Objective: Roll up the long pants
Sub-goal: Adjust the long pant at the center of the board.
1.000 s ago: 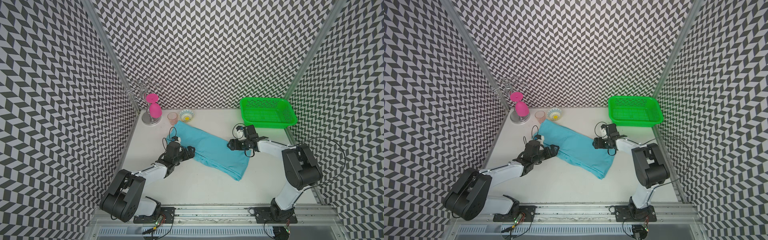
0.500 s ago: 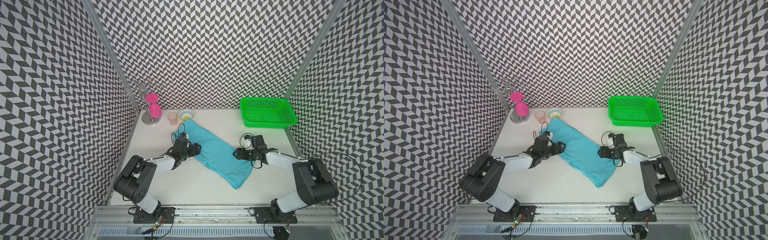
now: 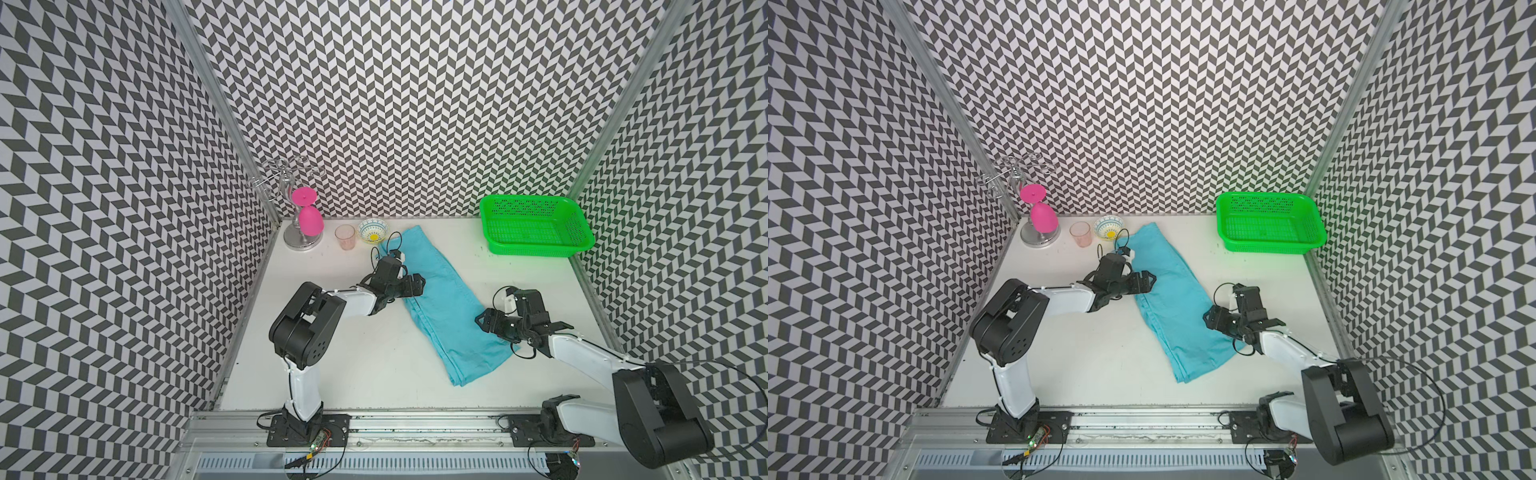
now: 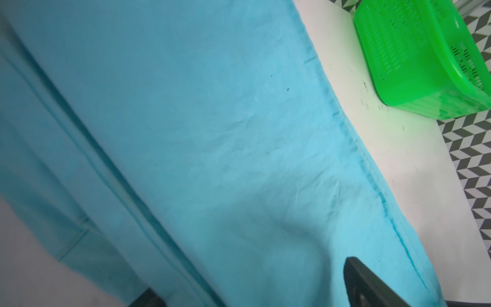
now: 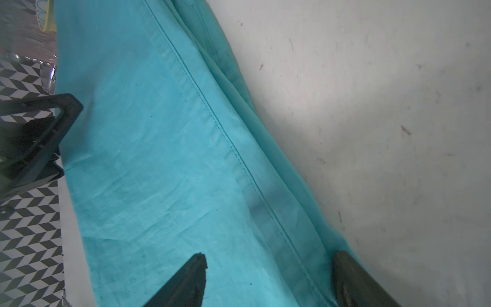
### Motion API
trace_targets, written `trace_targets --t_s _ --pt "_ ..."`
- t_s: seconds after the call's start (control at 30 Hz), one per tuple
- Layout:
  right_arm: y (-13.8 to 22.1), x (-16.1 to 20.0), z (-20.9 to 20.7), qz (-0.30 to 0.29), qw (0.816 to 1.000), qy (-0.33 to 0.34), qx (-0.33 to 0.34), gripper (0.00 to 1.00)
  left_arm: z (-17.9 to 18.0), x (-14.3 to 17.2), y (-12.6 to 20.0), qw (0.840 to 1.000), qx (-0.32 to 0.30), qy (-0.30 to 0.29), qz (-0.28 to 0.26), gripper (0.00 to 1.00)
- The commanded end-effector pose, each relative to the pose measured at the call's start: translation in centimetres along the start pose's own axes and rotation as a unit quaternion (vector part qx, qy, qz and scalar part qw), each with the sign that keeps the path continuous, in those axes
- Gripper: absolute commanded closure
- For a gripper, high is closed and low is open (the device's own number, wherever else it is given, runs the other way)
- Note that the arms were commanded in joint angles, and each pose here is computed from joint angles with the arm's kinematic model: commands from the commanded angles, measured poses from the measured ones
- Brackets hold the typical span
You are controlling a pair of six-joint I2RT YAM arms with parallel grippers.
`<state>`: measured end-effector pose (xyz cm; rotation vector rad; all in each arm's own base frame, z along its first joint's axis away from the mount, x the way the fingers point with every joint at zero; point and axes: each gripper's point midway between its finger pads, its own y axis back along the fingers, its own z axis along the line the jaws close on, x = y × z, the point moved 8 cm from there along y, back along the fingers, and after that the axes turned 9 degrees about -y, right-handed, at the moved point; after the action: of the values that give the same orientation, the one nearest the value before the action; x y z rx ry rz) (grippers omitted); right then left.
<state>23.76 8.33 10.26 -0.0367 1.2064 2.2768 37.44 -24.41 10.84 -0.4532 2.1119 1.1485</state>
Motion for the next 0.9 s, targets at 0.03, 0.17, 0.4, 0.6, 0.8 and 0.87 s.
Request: trace_targets --t_s 0.03,0.17,0.4,0.6,0.8,0.87 --pt "0.2 -0.8 0.9 -0.010 1.000 -0.004 -0.020 0.22 -0.8 -0.7 -2.0 0.999 0.017 -0.046 0.015 0.08" --pt "0.3 -1.0 1.1 -0.010 1.000 -0.005 -0.019 0.22 -1.0 -2.4 -3.0 0.997 0.010 -0.070 0.001 0.07" --pt "1.5 -1.5 1.9 -0.022 1.000 0.005 -0.016 0.22 -1.9 -6.5 -1.5 0.990 -0.016 -0.135 -0.035 0.05" --pt "4.1 -1.9 2.8 -0.052 0.998 0.014 -0.017 0.22 -2.9 -8.3 4.1 0.977 -0.045 -0.189 -0.088 0.03" --pt "6.5 -1.3 3.2 -0.070 0.997 0.014 -0.029 0.22 -7.3 -5.7 9.8 0.960 0.015 -0.247 -0.131 0.02" --pt "6.9 -0.8 3.1 -0.070 0.997 0.010 -0.037 0.22 -9.4 -3.7 10.7 0.956 0.066 -0.256 -0.128 0.03"
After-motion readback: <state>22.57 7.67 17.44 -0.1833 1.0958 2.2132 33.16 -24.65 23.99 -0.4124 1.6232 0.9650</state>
